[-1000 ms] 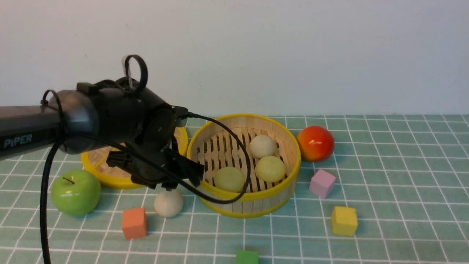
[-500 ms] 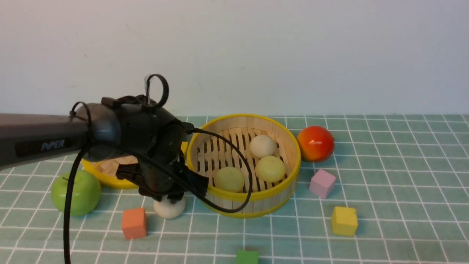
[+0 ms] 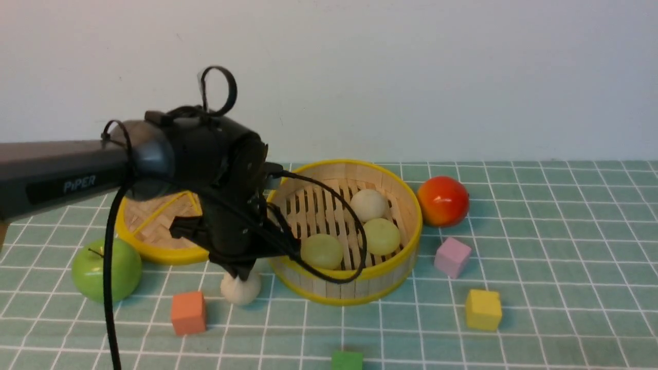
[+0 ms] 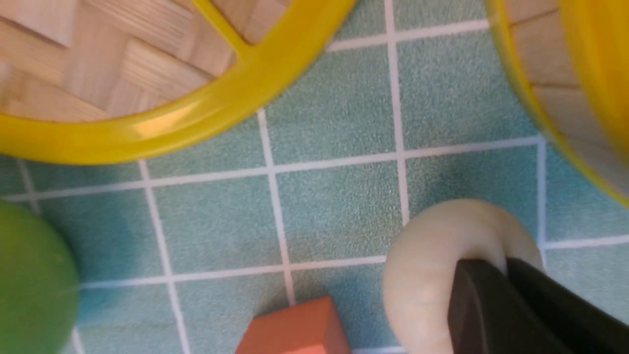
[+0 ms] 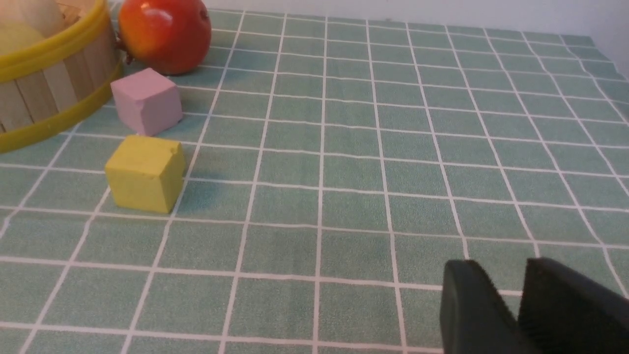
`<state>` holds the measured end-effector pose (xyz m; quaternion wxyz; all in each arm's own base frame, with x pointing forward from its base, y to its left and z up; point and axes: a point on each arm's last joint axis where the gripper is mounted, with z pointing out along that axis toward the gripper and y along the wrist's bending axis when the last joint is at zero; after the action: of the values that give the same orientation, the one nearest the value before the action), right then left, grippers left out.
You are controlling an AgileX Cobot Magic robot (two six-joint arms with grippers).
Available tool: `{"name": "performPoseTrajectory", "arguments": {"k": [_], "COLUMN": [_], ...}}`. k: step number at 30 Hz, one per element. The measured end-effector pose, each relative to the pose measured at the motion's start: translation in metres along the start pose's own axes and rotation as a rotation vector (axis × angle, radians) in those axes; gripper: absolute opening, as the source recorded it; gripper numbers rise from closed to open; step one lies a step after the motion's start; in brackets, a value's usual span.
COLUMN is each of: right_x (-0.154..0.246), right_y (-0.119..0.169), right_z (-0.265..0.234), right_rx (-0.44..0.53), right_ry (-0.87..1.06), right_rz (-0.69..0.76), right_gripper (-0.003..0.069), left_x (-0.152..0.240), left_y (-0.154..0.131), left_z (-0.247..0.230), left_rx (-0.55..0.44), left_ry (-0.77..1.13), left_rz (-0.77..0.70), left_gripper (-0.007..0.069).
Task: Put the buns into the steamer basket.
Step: Use the left arm to put the steamed stuffed bun into the steamer
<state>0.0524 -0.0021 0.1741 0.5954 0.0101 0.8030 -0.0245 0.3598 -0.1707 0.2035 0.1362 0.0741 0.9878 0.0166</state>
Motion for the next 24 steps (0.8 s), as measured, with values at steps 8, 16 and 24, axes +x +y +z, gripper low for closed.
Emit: {"name": "performPoseTrajectory", "arguments": {"k": [8, 16, 24], "right_x": [0.0, 0.0, 0.0], "right_y": [0.0, 0.0, 0.0], "right_z": [0.0, 0.0, 0.0], "right_rx": [0.0, -0.001, -0.001], "right_ry": [0.0, 0.0, 0.0], "right_rz": [0.0, 0.001, 0.001], "right_gripper": [0.0203, 0.0213, 0.0224], "left_x": [-0.044, -0.071, -0.076], "left_y": [-0.005, -0.021, -0.033], "left_z": [-0.056, -0.072, -0.011], "left_rx": [0.047, 0.218, 0.215], "left_ry": [-0.166, -0.387, -0.318], "left_rz": [-0.029, -0.039, -0.058], "left_gripper": [-0.0006, -0.0006, 0.0]}}
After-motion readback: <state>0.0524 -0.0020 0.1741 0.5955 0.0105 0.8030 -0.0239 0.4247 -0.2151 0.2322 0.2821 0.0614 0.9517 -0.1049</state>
